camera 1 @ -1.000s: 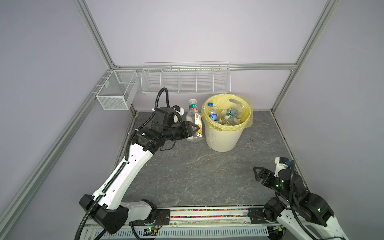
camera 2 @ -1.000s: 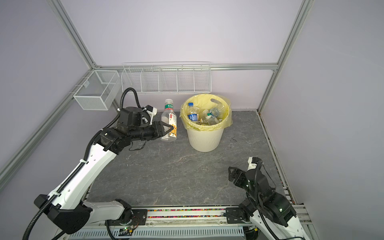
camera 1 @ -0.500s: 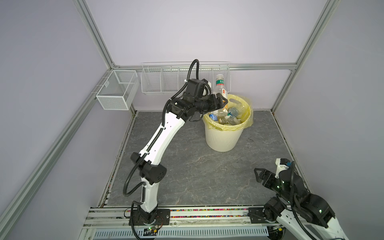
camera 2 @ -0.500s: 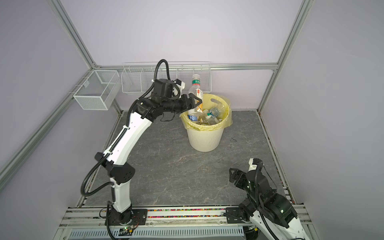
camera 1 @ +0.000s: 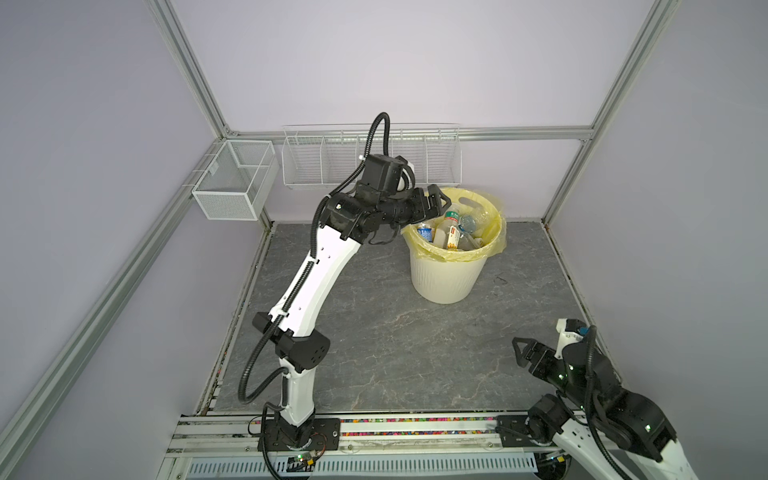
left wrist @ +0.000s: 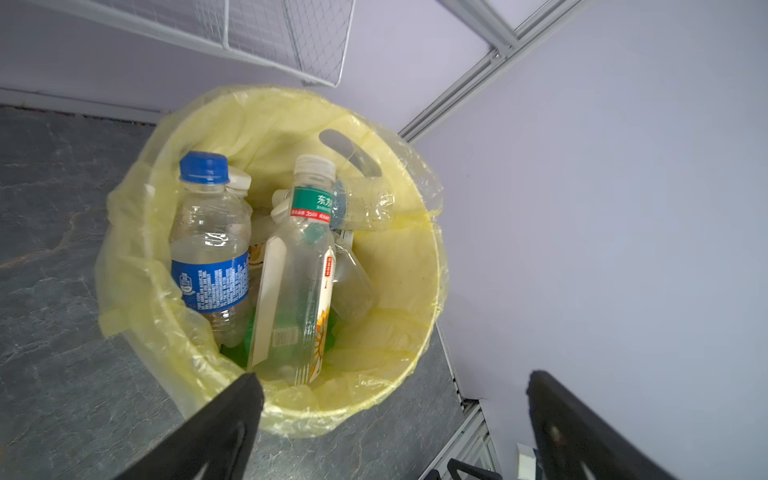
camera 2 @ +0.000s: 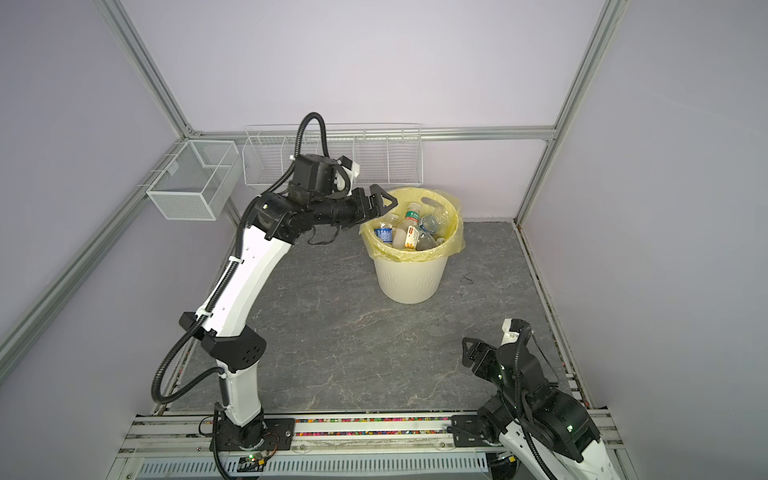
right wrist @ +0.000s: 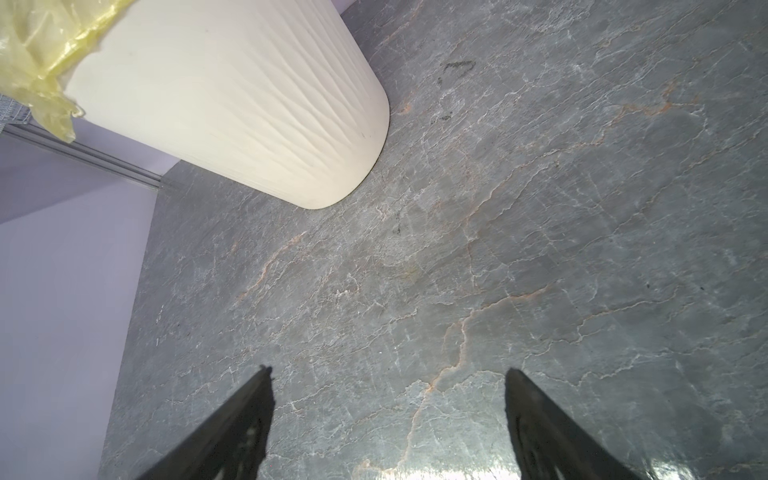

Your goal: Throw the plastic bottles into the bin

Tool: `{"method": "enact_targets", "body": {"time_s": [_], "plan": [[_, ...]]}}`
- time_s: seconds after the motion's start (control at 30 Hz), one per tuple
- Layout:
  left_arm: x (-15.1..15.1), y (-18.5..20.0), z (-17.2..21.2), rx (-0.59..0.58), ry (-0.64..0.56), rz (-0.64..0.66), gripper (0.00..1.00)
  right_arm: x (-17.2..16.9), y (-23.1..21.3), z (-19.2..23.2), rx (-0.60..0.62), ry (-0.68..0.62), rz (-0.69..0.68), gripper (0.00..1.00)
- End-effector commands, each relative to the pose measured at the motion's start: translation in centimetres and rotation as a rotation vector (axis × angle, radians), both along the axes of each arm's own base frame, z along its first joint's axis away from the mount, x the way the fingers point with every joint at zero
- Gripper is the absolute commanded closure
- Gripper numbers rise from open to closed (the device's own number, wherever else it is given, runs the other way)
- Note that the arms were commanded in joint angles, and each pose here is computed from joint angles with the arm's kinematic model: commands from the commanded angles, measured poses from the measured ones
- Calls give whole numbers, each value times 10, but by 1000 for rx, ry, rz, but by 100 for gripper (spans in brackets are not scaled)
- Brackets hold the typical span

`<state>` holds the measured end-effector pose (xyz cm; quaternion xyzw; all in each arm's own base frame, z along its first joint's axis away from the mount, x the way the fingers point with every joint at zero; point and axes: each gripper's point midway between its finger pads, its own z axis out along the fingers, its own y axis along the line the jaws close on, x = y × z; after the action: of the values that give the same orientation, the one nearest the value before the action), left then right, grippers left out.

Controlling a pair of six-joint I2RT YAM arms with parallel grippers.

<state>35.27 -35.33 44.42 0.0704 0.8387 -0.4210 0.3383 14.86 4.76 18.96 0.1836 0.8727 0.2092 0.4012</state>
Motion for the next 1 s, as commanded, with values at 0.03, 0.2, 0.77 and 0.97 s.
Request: {"method": "enact_targets", "body": {"time_s": [0.03,0.2,0.77,0.97], "plan": [[-11,38,-13,135,-20,62,1,11,3,7,-28,-24,1,12],[-8,91,-50,232,-37,177,1,32,12,12,-102,-28,17,12],[17,322,-204,553,49,717,1,111,7,9,-500,-82,-48,11],[23,361,-248,745,-35,834,1,128,-9,-2,-539,-103,-128,11]]}}
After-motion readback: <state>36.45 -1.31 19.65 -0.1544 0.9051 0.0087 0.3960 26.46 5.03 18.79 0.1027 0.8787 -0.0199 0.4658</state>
